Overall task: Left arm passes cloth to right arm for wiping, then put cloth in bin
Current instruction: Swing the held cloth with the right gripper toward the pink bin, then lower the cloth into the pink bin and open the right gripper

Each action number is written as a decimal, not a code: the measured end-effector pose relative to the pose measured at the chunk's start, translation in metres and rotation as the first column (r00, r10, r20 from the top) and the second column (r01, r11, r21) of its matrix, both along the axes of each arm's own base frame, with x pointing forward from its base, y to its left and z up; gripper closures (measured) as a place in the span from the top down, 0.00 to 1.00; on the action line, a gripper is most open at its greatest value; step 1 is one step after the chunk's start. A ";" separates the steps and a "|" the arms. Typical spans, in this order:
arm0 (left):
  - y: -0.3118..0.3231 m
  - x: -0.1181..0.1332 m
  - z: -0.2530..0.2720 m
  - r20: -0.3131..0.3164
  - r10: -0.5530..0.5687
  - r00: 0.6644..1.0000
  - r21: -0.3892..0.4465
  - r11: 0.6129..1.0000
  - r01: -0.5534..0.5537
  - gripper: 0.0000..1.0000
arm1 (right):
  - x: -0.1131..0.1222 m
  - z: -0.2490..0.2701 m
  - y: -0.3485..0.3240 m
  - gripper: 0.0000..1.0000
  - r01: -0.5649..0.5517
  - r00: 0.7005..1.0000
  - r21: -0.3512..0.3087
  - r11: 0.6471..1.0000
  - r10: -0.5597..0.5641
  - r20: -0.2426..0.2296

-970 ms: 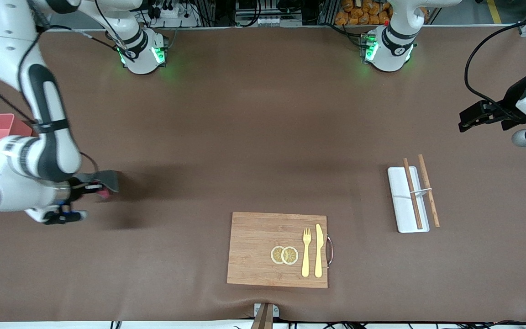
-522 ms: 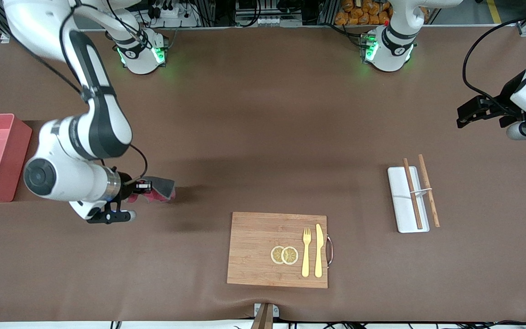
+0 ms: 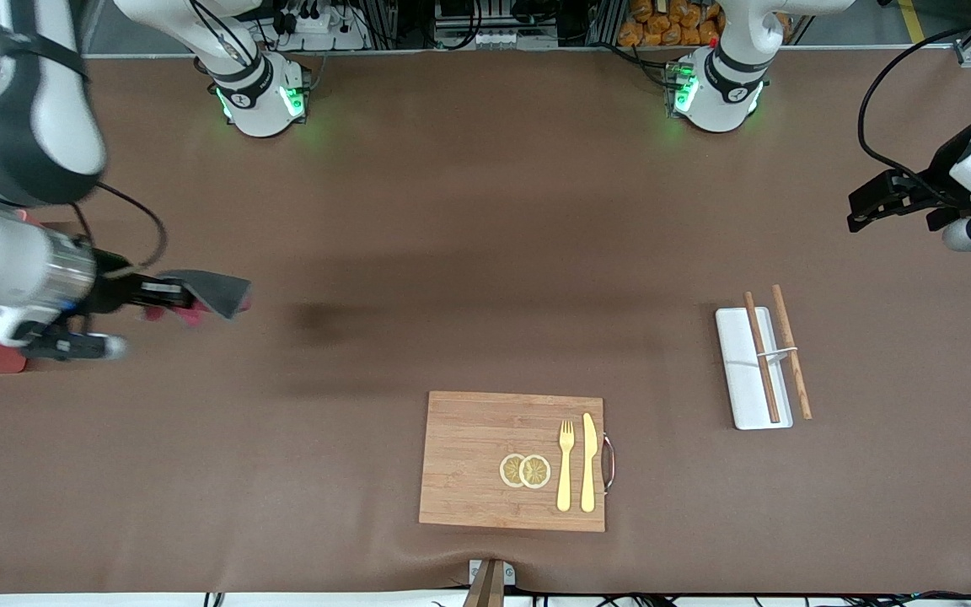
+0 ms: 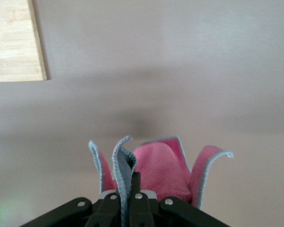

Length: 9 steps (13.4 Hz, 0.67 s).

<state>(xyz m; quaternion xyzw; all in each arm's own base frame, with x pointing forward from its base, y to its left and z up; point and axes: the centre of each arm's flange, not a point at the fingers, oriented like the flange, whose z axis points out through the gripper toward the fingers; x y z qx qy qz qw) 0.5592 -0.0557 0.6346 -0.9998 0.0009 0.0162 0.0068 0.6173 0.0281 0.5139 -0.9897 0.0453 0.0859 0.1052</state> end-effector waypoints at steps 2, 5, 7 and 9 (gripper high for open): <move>-0.004 -0.002 0.002 0.000 -0.007 1.000 0.000 1.000 0.007 1.00 | -0.012 0.016 -0.050 0.02 0.062 0.998 0.007 0.998 -0.062 -0.014; -0.006 -0.003 0.002 -0.001 -0.012 1.000 0.000 1.000 0.012 1.00 | -0.027 0.022 -0.137 0.02 0.092 0.996 0.019 0.996 -0.092 -0.012; -0.006 -0.004 0.002 -0.010 -0.012 1.000 0.000 1.000 0.012 1.00 | -0.047 0.020 -0.209 0.02 0.091 0.996 0.007 0.996 -0.091 0.000; -0.006 -0.004 0.002 -0.011 -0.011 1.000 0.001 1.000 0.011 1.00 | -0.077 0.017 -0.281 0.02 0.067 0.998 0.012 0.998 -0.067 0.006</move>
